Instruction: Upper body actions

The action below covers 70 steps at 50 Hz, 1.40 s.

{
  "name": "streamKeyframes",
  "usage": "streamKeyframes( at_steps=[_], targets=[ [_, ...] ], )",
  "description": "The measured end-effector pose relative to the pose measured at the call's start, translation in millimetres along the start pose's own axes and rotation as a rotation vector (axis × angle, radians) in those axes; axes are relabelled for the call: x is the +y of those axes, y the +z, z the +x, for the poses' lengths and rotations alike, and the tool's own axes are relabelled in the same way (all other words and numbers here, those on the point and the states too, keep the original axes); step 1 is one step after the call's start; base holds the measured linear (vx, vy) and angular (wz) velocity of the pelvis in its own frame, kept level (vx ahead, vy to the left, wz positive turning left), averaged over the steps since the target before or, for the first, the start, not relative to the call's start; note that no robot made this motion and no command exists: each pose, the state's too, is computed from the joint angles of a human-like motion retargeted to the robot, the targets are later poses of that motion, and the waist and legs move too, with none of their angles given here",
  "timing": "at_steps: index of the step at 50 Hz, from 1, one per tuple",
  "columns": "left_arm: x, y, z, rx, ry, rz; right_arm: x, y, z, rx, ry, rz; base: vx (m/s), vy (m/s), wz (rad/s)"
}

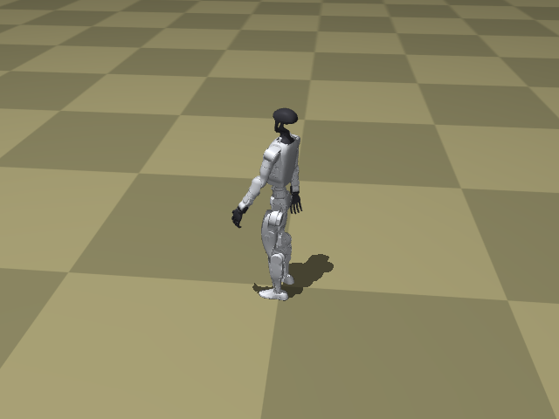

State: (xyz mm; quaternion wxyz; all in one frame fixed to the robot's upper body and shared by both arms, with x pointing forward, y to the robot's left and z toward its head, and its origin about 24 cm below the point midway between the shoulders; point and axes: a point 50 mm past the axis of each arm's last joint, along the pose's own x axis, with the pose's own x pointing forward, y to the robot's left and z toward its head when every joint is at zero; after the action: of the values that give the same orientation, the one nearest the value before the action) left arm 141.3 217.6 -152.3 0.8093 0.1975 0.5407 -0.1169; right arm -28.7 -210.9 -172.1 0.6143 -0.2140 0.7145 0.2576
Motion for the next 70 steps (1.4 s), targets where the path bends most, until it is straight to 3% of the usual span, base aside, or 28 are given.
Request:
streamKeyframes(
  at_steps=[10, 20, 27, 32, 37, 42, 45, 50, 54, 70],
  targets=[
    [31.8, 33.1, -12.0, -0.212, 0.159, 0.063, -0.2, -0.5, -0.2, -0.007, -0.002, 0.063, 0.00, 0.00, -0.05],
    [97.3, 97.5, -76.0, -0.610, 0.531, 0.115, -0.8, -3.3, -0.3, 0.008, -0.008, 0.030, 0.00, 0.00, 0.00],
    [149.3, 117.9, -159.3, -0.851, 0.915, 0.028, -1.3, -2.5, -0.4, 0.010, -0.005, 0.019, 0.00, 0.00, 0.00],
    [181.2, 112.6, -230.6, -1.065, 1.300, -0.172, -1.8, -5.3, -0.6, 0.022, -0.009, 0.008, 0.00, 0.00, 0.00],
    [218.2, 90.3, -256.9, -1.043, 1.515, -0.329, -0.9, -7.0, -0.7, 0.029, -0.004, 0.022, 0.00, 0.00, 0.00],
    [260.7, 43.9, -225.3, -0.681, 1.570, -0.522, -3.9, -5.9, -1.2, 0.032, -0.006, -0.010, -0.02, 0.03, 0.11],
    [268.8, 12.0, -198.4, -0.473, 1.483, -0.682, -6.9, -3.7, -1.7, 0.032, -0.006, -0.036, 0.00, 0.00, 0.00],
    [261.9, -4.4, -194.7, -0.522, 1.495, -0.862, -10.7, -0.4, -2.3, 0.026, -0.019, -0.040, -0.03, -0.01, -0.18],
    [258.0, -1.5, -201.8, -0.551, 1.619, -0.853, -7.0, -4.0, -1.7, 0.024, -0.014, -0.002, -0.02, -0.01, -0.37],
    [233.7, 90.1, -231.3, -0.959, 1.463, -0.570, -5.5, 2.0, -1.1, 0.007, -0.012, -0.025, 0.00, 0.00, -0.02]
  ],
)
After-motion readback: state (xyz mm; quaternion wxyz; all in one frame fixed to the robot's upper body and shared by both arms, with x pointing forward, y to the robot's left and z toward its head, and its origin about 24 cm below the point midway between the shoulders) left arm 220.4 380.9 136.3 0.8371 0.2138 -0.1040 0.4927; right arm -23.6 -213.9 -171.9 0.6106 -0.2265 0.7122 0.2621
